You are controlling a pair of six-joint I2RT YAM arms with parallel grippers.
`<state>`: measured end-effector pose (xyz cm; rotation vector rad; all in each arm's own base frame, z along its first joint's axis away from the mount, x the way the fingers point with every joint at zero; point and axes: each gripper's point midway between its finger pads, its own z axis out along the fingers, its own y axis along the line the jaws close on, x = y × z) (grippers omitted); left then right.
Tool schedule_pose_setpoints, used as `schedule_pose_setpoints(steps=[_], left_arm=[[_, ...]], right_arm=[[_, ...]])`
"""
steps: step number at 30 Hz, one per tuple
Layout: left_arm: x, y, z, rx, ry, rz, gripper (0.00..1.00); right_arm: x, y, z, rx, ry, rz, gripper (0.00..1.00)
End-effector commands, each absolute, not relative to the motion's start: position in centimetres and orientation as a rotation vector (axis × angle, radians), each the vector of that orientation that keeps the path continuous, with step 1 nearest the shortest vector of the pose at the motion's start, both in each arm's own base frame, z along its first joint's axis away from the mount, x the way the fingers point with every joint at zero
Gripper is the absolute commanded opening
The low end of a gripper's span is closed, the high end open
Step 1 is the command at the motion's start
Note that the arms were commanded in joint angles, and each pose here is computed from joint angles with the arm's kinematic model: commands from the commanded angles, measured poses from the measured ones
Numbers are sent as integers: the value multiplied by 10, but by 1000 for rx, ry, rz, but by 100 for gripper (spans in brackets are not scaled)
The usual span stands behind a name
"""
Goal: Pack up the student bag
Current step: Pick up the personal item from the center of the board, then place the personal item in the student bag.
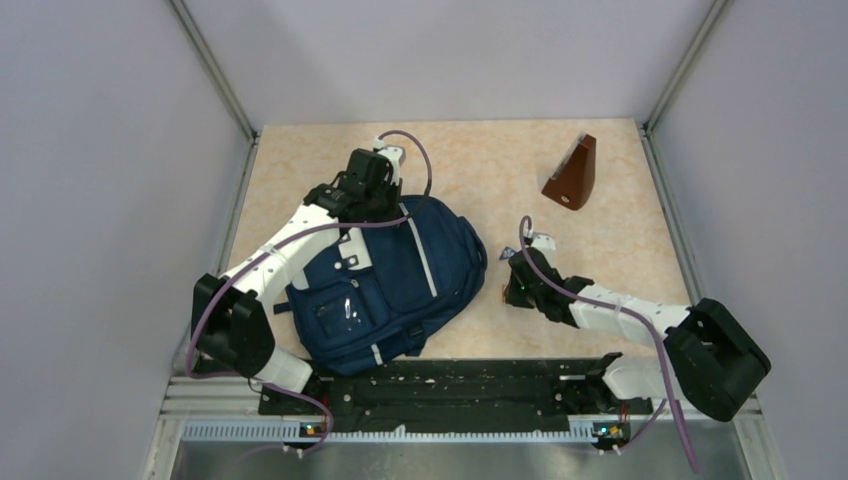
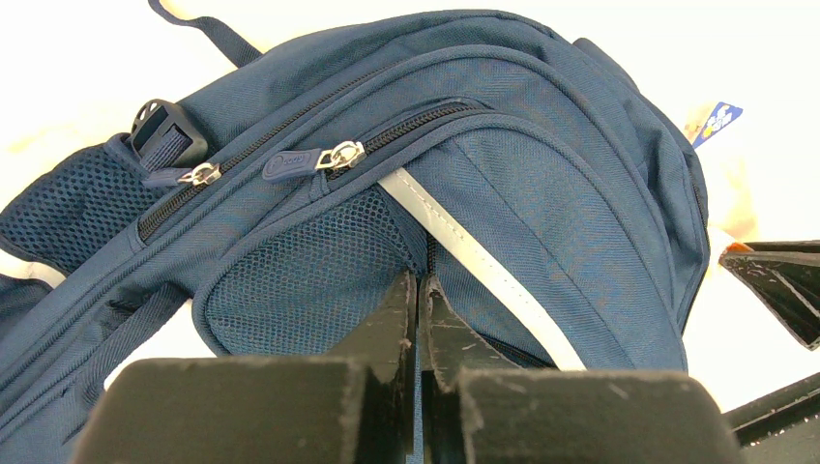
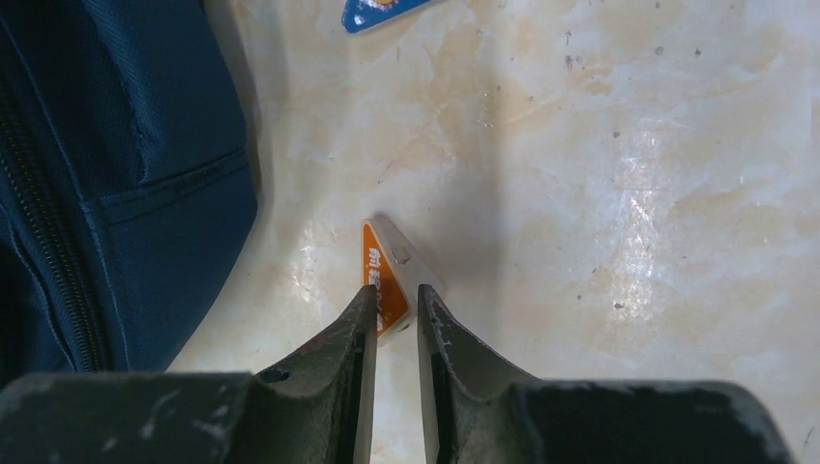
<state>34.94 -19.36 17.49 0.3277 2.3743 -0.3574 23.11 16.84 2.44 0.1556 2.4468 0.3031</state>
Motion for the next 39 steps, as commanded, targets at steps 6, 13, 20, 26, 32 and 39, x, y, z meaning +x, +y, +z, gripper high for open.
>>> schedule_pose_setpoints(steps=[6,13,20,26,32,39], left_arm=[[350,-190,195,335,2311,-351,0],[351,-189,194,335,2311,-349,0],[350,-191,196,341,2308,-365,0],[348,-194,198,346,2303,-386,0],[346,-198,206,370,2276,-422,0],[345,-198,210,381,2258,-429,0]], right_arm=[[239,164,25,145,2417,279,7],[241,164,39,95,2376,290,0],[246,180,101,7,2208,447,0],[242,241,182,-210,1979,638,0],[253,308,225,-399,1817,783,0],[276,361,234,-535,1768,820,0]])
